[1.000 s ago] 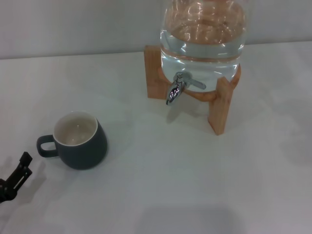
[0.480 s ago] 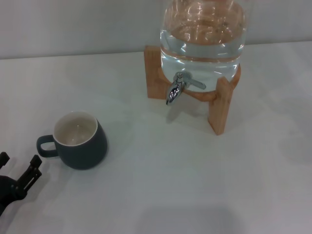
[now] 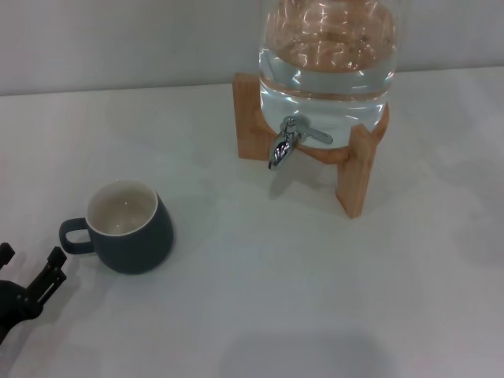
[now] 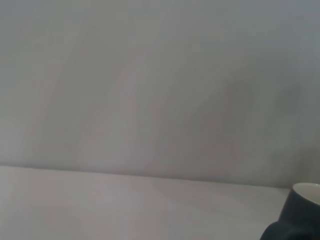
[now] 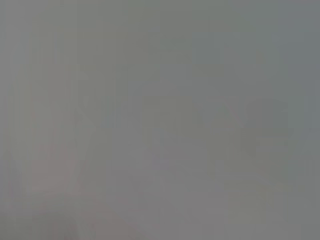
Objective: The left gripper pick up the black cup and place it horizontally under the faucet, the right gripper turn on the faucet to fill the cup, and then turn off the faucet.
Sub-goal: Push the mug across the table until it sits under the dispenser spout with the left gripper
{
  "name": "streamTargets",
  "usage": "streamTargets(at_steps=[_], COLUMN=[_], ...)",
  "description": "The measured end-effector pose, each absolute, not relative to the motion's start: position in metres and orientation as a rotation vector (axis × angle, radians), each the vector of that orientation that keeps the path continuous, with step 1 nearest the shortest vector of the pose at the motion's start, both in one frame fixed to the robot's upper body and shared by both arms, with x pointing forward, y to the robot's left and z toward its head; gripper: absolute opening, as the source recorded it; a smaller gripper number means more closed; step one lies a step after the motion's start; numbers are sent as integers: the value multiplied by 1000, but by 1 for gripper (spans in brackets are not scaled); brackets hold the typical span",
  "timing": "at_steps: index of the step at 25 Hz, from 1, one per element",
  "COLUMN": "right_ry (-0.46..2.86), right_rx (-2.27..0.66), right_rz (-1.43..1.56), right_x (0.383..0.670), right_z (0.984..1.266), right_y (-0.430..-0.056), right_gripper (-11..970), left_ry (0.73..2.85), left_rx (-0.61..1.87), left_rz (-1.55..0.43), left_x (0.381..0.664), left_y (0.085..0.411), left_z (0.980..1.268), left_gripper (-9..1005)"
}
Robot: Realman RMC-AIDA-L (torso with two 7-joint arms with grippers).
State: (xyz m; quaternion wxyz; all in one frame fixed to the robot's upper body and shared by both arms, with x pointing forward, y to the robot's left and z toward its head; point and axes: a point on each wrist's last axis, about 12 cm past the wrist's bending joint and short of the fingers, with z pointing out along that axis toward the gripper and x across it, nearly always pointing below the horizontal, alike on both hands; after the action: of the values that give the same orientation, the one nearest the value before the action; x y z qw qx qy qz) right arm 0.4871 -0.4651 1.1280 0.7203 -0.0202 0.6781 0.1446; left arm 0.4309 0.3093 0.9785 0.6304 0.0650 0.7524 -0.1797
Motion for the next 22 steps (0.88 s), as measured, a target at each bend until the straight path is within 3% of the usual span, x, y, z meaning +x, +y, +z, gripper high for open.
streamTargets(at_steps=[22], right_ry=[1493], right_rx=[-44], right_rz=[322], right_x=[486], right_z=[1129], right_y=[-465], right_gripper=[844], left_ry=[1718], left_rx=[178], left_rz=[-442], left_x=[451], left_y=[299], left_z=[983], left_gripper=[891])
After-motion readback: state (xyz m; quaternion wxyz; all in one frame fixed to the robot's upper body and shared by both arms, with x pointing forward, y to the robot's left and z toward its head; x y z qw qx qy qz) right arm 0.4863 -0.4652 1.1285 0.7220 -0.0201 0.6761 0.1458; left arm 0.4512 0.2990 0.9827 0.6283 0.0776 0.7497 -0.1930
